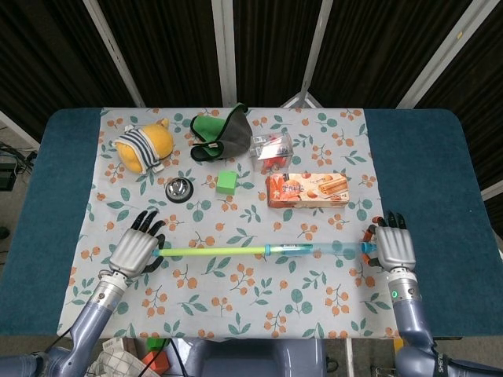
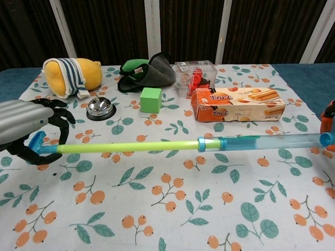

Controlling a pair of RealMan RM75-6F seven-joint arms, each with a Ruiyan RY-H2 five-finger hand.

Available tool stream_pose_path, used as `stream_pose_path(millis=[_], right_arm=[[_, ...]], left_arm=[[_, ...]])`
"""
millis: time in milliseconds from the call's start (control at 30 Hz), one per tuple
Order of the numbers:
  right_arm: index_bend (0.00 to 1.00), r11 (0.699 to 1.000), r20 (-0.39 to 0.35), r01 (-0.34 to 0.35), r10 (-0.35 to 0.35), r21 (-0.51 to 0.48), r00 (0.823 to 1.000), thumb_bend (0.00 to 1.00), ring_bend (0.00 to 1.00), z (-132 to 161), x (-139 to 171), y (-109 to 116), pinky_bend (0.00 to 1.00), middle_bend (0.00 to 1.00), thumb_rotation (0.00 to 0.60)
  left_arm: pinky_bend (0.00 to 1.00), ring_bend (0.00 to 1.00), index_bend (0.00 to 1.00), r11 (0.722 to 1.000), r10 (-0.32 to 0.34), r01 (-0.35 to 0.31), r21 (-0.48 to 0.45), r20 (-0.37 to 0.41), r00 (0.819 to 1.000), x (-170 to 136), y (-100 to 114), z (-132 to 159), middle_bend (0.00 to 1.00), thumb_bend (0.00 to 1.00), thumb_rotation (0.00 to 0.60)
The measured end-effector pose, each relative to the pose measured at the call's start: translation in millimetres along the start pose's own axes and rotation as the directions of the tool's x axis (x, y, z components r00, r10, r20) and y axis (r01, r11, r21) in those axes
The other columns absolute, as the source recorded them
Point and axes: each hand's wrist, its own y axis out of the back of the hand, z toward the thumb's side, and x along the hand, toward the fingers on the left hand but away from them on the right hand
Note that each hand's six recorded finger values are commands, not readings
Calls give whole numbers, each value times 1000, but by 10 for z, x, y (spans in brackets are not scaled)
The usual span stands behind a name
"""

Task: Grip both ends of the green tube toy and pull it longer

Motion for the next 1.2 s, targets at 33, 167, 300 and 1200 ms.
stream_pose_path(millis=[33,167,300,1200], right_arm=[[740,1000,0,1,-1,0,1000,308,0,-10,0,7,0,247,600],[740,1000,1,5,-5,0,1000,307,0,-44,4,31,0,247,600],[740,1000,5,7,-7,2,1000,307,0,-72,2,42,0,247,600],[0,998,14,-46,45,46,999,307,0,-185,37,-8,0,0,600]], left_arm=[[0,0,602,1000,1,-1,0,0,1000,-5,3,-7,170,544,600],[0,0,602,1000,1,-1,5,-2,1000,-23,13,-37,170,543,600],[0,0,602,1000,-2,2,7,-2,1000,-43,14,-59,170,543,600],[0,0,63,1000,-18,18,-9,-12,1000,-90,11,-154,9,84,600]])
